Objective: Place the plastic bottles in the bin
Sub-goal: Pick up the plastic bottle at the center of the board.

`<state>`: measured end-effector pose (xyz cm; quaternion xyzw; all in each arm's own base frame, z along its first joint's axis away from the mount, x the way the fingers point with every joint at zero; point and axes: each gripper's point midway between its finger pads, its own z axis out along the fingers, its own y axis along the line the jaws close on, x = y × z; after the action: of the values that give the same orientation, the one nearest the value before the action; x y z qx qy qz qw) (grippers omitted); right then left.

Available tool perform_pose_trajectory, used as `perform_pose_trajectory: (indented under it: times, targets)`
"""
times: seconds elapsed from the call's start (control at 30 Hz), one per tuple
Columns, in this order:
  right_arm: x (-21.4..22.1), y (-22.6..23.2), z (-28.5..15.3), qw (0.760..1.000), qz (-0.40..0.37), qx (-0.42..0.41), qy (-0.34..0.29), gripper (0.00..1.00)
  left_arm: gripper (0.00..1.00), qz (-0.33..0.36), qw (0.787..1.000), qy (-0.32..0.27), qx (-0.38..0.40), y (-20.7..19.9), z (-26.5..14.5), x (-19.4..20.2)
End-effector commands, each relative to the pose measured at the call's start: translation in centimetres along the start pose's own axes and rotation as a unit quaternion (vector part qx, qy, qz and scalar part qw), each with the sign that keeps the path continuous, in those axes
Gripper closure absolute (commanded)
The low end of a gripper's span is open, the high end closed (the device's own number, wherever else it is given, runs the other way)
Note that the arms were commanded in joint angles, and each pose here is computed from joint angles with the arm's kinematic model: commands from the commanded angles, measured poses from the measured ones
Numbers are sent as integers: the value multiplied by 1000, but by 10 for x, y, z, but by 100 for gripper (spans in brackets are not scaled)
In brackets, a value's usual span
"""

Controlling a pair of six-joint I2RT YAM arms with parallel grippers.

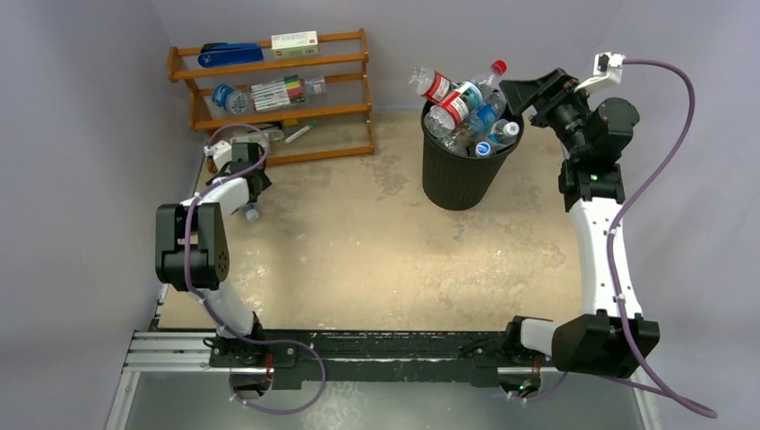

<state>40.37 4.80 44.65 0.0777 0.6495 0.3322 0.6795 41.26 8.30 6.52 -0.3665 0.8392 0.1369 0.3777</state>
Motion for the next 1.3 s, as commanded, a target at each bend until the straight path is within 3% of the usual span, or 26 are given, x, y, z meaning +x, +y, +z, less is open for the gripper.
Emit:
perform_pose_trajectory:
  times: [0.0,0.13,0.27,0.4,0.6,0.8,0.9,1.03,1.13,1.27]
  targets:
    - [5,13,-14,999,-21,-24,13,9,19,-26,999,-34,2,-11,8,-22]
    - [11,17,-20,999,-22,-31,23,9,27,-24,999,-26,-5,-10,16,-12]
    - [15,21,-27,999,-22,-40,29,9,48,-25,1000,-14,5,-10,12,-6]
    - [14,24,-32,998,-29,-39,29,9,60,-35,998,4,52,-20,-3,-1]
    - [15,35,-44,997,-49,-49,44,9,63,-49,989,27,136,-36,-41,-1]
    - [27,48,-57,993,-58,-74,78,9,62,12,957,52,284,-107,-132,1]
    - [37,51,-64,990,-52,-84,99,9,61,51,929,54,363,-144,-192,4]
    - [52,57,-74,986,-32,-103,125,9,61,76,871,64,481,-180,-270,3]
    - [62,53,-76,984,-20,-102,143,9,60,82,809,67,578,-197,-334,-7]
    - [83,59,-82,974,24,-143,176,9,59,75,707,74,699,-202,-412,-16]
